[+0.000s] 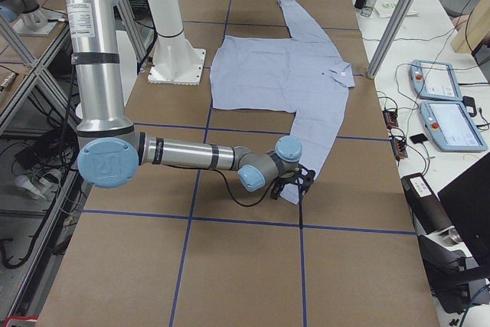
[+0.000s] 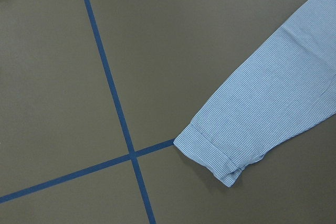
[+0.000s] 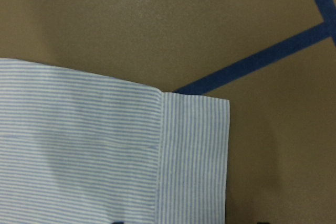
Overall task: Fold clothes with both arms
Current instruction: 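Lower the right gripper to the cuff of the nearby sleeve and grasp it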
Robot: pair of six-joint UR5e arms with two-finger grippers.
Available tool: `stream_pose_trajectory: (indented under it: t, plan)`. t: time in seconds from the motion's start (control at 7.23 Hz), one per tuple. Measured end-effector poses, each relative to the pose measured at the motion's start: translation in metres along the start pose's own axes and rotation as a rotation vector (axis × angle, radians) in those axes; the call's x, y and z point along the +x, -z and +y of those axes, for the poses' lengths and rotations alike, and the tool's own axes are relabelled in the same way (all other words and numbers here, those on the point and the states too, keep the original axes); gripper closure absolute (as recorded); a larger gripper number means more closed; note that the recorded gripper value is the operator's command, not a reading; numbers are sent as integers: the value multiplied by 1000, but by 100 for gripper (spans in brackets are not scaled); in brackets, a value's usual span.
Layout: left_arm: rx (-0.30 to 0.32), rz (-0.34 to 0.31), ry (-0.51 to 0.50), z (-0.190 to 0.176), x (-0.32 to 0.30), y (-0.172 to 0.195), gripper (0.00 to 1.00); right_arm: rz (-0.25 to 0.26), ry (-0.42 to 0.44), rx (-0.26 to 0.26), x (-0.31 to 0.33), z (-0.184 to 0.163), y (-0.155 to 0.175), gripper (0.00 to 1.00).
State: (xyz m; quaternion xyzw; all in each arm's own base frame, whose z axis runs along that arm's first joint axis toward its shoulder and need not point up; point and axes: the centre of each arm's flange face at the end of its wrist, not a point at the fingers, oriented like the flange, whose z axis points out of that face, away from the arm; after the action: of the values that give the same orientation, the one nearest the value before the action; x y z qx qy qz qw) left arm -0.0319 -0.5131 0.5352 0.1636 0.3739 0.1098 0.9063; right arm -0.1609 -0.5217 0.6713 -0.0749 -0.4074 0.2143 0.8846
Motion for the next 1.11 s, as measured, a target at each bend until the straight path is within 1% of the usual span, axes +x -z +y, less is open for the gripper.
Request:
stream_pose_trajectory:
  t: [0.28, 0.41, 0.55, 0.83, 0.97, 1.11]
  plan:
    - [0, 0, 0, 0, 0, 0, 0, 4, -18, -2, 1, -2, -3, 12]
    - [0, -1, 0, 0, 0, 0, 0, 5, -21, -2, 2, -2, -3, 18]
    - [0, -1, 0, 0, 0, 0, 0, 5, -21, -3, 1, -2, -4, 30]
    - [1, -1, -1, 0, 0, 0, 0, 7, -28, -7, 0, 0, -6, 28]
    - [1, -1, -2, 0, 0, 0, 0, 8, -29, -10, -1, 1, -7, 40]
    - [2, -1, -2, 0, 0, 1, 0, 8, -29, -10, -2, 2, -7, 90]
